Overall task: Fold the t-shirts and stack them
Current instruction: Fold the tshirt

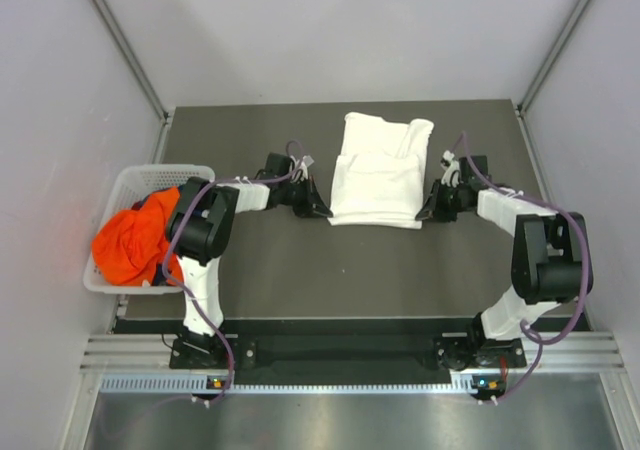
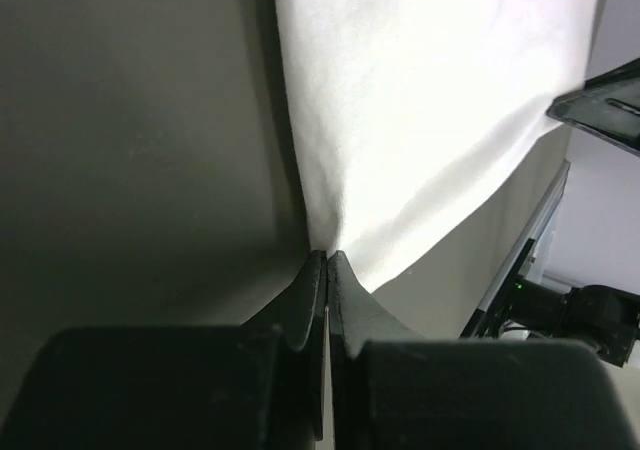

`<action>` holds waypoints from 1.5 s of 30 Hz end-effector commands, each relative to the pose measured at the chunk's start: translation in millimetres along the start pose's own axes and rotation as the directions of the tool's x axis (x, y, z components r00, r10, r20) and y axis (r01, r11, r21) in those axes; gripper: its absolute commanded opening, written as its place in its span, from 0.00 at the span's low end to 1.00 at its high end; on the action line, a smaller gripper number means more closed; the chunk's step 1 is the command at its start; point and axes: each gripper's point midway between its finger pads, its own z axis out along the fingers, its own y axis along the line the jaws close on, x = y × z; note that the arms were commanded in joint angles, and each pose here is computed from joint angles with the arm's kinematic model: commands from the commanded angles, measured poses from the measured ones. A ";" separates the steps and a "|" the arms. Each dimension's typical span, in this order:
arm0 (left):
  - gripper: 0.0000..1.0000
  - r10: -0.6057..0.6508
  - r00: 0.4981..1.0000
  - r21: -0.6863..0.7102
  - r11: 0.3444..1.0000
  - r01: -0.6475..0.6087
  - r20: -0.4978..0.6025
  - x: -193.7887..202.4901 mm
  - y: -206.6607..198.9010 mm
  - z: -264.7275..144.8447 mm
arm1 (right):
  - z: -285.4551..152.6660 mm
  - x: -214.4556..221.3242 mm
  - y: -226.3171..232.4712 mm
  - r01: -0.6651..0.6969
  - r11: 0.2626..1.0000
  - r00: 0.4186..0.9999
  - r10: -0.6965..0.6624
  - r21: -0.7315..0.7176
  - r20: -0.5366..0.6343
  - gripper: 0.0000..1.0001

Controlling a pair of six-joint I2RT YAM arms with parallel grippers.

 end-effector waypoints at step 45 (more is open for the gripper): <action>0.00 -0.043 0.997 -0.125 0.992 0.034 -0.071 114.5 -27.9 -19.6 | -56.3 70.3 -21.6 -0.103 0.981 0.995 0.099 0.166 0.034 0.48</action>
